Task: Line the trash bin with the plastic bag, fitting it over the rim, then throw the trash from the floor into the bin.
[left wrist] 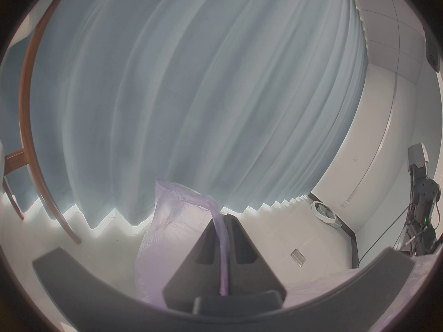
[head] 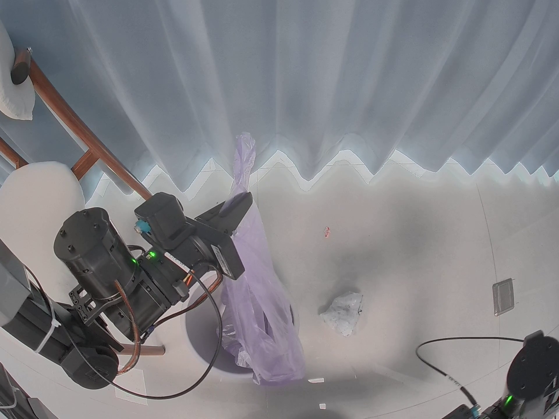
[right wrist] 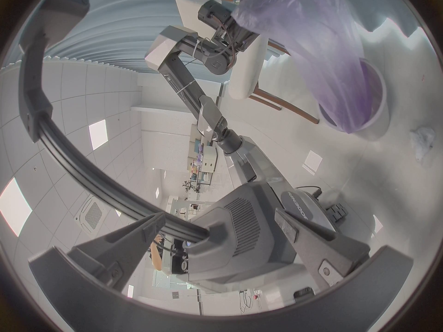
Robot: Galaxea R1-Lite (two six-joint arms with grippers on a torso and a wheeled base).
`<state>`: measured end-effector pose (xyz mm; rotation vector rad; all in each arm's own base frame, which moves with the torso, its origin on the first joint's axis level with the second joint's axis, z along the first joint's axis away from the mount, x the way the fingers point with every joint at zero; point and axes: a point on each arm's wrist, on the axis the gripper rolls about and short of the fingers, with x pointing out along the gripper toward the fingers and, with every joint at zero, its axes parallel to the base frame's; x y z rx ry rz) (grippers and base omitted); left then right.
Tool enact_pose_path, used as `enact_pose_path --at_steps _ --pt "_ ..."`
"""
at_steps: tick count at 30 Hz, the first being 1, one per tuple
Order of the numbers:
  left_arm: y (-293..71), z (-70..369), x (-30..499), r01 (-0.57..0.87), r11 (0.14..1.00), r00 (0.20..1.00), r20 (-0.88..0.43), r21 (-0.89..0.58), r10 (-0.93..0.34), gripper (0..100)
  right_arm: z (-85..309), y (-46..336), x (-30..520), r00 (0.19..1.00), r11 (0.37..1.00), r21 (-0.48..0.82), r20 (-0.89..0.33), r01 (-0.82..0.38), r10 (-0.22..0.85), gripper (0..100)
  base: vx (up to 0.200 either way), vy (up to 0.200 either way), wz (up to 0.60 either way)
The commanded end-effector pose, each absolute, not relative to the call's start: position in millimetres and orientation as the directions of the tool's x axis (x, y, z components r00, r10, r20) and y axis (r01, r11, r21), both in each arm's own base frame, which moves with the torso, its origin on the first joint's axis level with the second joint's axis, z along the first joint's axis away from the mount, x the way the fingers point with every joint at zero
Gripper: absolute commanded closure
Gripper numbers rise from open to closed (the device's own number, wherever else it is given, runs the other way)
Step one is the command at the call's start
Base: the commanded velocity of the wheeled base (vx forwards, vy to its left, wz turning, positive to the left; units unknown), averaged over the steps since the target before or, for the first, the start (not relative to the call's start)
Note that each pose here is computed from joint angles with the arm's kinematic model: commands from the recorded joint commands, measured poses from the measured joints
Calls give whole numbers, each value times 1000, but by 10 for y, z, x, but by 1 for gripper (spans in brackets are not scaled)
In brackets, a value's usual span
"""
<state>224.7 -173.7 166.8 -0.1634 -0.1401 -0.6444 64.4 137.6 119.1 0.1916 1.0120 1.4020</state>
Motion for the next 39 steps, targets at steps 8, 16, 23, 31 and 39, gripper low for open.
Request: enact_pose_path --at_steps 8,16,23,31,39 --pt "-1731 1705 2248 607 788 790 195 -108 -581 100 566 2129 1022 -147 188 695 -392 -694 908 0 0 0 0" --pt "-1732 1724 2248 608 787 788 203 -106 -582 100 484 2371 1162 -108 122 757 -247 -642 963 100 0 0 0" --pt "-1731 1720 2247 607 788 789 201 -107 -581 100 253 2436 1420 -3 225 750 -289 -622 957 100 0 0 0" --pt "-1747 1717 2232 614 782 784 200 -106 -588 100 178 2431 1881 127 276 731 -253 -624 959 100 0 0 0" --pt "-1740 1740 2209 619 778 779 207 -106 -592 100 224 2469 2271 231 283 694 -169 -662 958 100 0 0 0"
